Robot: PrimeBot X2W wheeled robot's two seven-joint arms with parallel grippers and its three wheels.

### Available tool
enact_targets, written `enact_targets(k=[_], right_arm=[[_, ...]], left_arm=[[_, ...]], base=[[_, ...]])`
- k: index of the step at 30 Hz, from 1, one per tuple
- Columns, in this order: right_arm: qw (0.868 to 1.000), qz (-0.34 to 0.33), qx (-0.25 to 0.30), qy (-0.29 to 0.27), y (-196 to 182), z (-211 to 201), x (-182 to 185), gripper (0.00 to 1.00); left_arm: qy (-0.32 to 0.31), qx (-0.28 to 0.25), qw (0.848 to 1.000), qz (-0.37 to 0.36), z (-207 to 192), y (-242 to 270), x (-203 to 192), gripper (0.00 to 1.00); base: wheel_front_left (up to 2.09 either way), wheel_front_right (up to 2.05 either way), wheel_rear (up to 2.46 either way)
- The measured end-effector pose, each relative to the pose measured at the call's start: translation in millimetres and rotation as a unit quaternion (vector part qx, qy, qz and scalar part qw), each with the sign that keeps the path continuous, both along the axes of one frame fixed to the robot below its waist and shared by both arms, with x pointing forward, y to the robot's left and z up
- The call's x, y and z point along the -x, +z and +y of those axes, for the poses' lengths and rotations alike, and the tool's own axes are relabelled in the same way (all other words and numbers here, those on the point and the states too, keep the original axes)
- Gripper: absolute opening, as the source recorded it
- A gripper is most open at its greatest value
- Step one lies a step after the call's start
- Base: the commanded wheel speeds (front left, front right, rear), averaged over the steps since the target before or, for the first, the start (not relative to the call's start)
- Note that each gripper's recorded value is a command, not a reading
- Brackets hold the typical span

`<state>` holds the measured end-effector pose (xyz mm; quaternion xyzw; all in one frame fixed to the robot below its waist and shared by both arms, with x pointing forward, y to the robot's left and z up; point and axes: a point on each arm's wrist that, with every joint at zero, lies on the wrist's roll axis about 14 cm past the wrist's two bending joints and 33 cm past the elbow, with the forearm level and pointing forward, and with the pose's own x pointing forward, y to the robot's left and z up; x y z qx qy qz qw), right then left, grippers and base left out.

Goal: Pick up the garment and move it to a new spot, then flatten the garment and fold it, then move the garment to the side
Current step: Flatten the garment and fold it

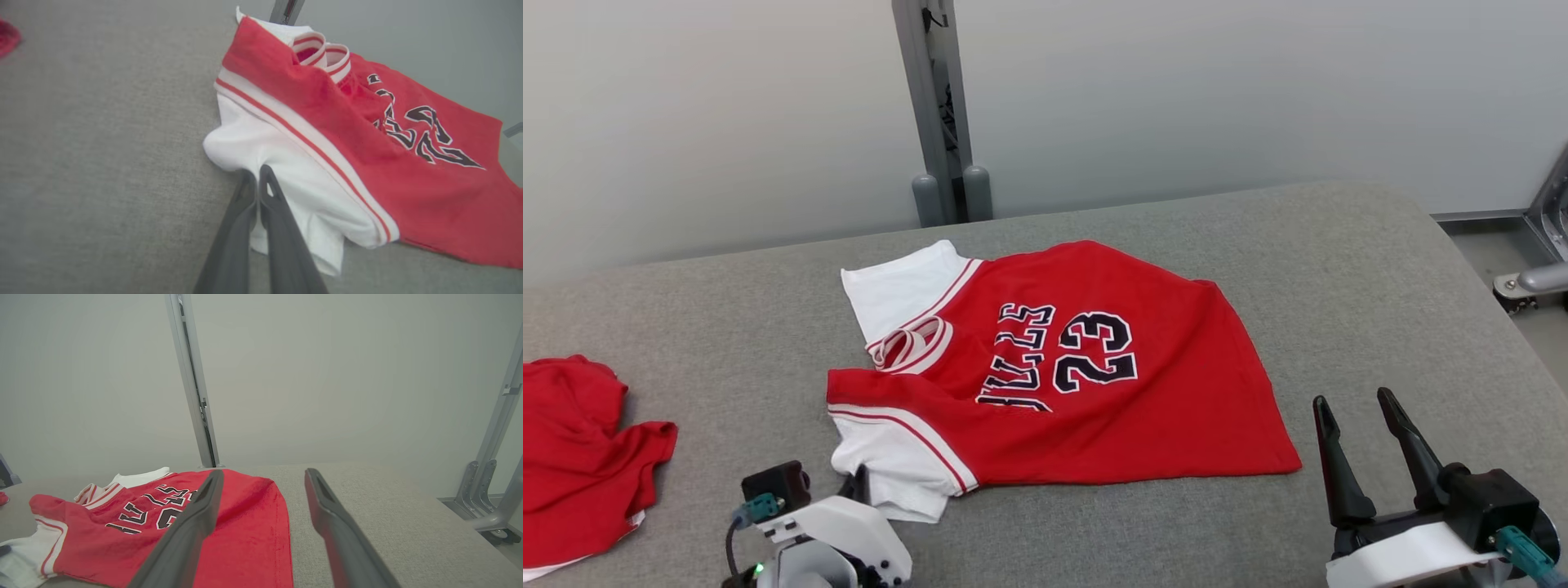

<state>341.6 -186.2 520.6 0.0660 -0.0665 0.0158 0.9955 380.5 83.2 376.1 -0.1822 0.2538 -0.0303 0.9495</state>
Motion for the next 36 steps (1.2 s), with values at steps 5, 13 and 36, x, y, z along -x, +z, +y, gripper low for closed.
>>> enact_targets(k=[5, 13, 36], right_arm=[[1.0, -0.011, -0.004, 0.017, 6.6, 10.5, -3.2, 1.0], [1.0, -0.007, -0.008, 0.026, 4.3, 16.5, -3.0, 1.0], [0.997, 0.025, -0.012, -0.066, -14.4, -37.3, 24.8, 1.0]], left_arm=[[0.057, -0.027, 0.997, -0.042, 44.7, 20.5, -8.4, 0.0], [0.032, -0.117, 0.984, -0.13, 57.5, 57.7, -16.3, 0.0], [-0.314, -0.236, 0.912, -0.12, -109.8, 14.3, -27.5, 1.0]], base=[[0.0, 0.0, 0.0], [0.0, 0.0, 0.0], [0.0, 0.0, 0.0]])
